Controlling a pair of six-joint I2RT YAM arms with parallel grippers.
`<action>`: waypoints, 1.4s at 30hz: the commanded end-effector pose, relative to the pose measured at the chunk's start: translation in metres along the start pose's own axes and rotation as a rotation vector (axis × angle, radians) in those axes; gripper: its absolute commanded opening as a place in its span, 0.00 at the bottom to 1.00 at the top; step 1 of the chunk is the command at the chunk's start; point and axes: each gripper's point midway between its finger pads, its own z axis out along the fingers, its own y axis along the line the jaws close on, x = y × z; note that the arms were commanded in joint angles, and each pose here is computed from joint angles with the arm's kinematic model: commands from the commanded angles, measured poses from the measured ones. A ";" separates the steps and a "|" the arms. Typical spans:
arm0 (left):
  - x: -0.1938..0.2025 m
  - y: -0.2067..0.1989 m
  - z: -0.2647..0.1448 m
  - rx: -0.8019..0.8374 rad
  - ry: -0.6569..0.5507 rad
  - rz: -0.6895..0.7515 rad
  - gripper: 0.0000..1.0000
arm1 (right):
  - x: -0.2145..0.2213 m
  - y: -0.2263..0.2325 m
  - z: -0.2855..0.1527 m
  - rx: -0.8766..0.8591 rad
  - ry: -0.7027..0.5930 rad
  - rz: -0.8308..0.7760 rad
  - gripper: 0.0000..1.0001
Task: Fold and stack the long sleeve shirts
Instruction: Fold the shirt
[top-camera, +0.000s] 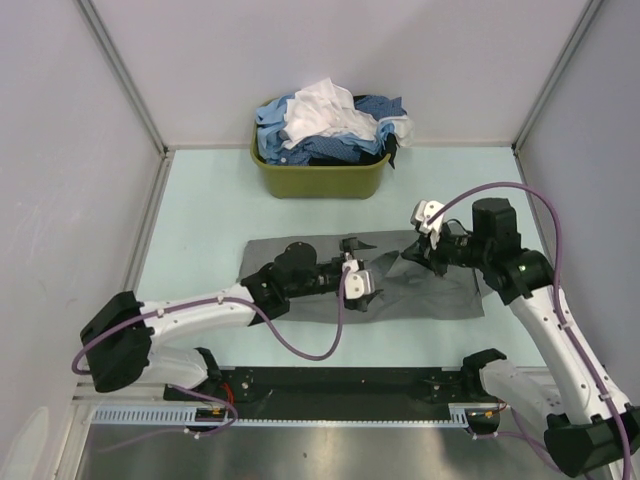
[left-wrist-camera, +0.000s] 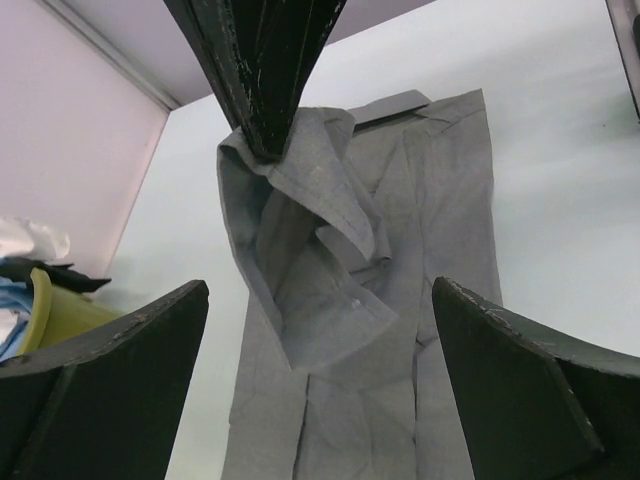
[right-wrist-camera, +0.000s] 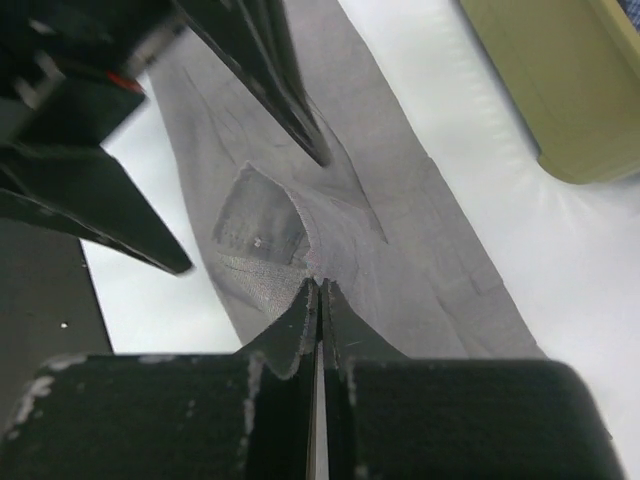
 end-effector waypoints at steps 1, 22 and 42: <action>-0.034 0.027 0.020 -0.097 -0.080 0.095 0.99 | -0.012 0.020 -0.009 -0.028 -0.049 0.053 0.00; -0.056 -0.088 0.020 0.399 -0.003 -0.026 0.00 | -0.014 -0.013 -0.063 0.269 -0.048 0.251 0.82; -0.090 -0.192 -0.053 0.867 -0.016 0.009 0.00 | 0.090 -0.157 -0.043 0.380 0.127 0.679 0.78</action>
